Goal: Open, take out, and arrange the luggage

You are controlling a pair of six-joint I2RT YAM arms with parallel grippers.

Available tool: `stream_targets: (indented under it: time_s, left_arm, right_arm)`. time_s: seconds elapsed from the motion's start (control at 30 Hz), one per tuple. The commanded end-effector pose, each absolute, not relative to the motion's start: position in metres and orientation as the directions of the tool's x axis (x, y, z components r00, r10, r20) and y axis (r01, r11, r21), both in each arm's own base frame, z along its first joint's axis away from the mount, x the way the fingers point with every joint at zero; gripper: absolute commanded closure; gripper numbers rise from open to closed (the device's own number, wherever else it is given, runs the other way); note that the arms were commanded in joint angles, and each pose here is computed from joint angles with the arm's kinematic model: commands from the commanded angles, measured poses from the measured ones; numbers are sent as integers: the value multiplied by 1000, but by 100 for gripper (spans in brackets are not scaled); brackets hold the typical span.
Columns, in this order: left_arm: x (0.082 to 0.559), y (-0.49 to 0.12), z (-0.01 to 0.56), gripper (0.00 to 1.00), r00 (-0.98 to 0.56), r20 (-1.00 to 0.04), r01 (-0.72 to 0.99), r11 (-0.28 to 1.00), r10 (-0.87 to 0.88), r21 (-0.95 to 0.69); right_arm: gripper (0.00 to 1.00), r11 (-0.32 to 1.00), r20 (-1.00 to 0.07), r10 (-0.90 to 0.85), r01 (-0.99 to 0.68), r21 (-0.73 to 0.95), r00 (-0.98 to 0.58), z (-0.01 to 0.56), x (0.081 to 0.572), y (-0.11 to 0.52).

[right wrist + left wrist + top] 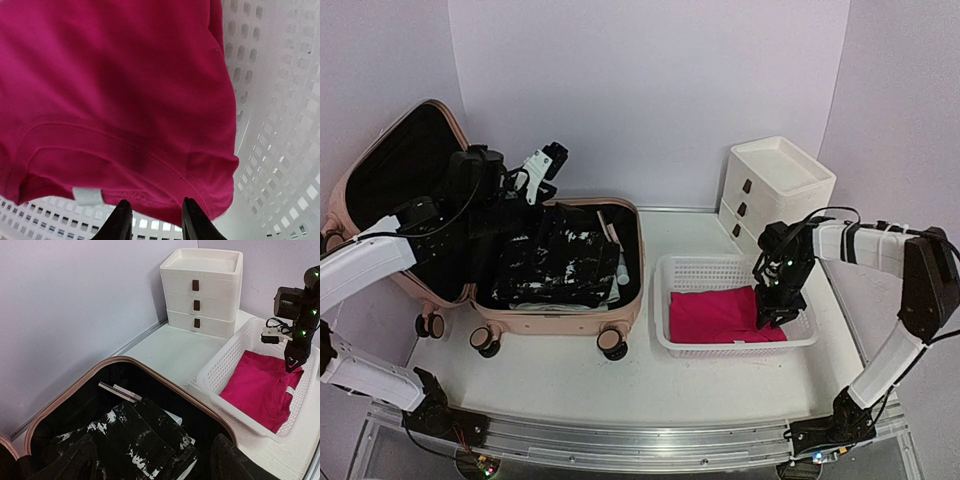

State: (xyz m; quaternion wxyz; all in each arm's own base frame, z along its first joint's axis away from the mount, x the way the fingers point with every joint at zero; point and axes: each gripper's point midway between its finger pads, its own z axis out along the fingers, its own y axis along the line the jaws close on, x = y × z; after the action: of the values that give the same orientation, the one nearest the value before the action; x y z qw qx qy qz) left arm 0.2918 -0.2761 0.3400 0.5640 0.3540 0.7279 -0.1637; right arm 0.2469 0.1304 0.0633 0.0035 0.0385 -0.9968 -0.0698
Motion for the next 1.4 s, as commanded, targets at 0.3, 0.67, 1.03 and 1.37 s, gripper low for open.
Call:
stream_targets:
  time_s: [0.3,0.67,1.03,1.37]
  left_arm:
    - [343,-297,253,18,-382,-789,614,771,480,172]
    - [353,-320,175,15,-652,-563,574,816,508,72]
    - [347,-331,129,5,-710,-453,594,804,540,27]
    - [346,-335,121,3,-720,-432,599,801,543,9]
  right_arm:
    - [34,974,-254,-43,-97,204,-966,132,272,142]
    - [15,959,-312,-95,-171,228,-945,147,253,139]
    - [12,947,-356,-126,-220,236,-926,158,245,138]
    - [11,945,-335,-121,-212,249,-935,151,242,139]
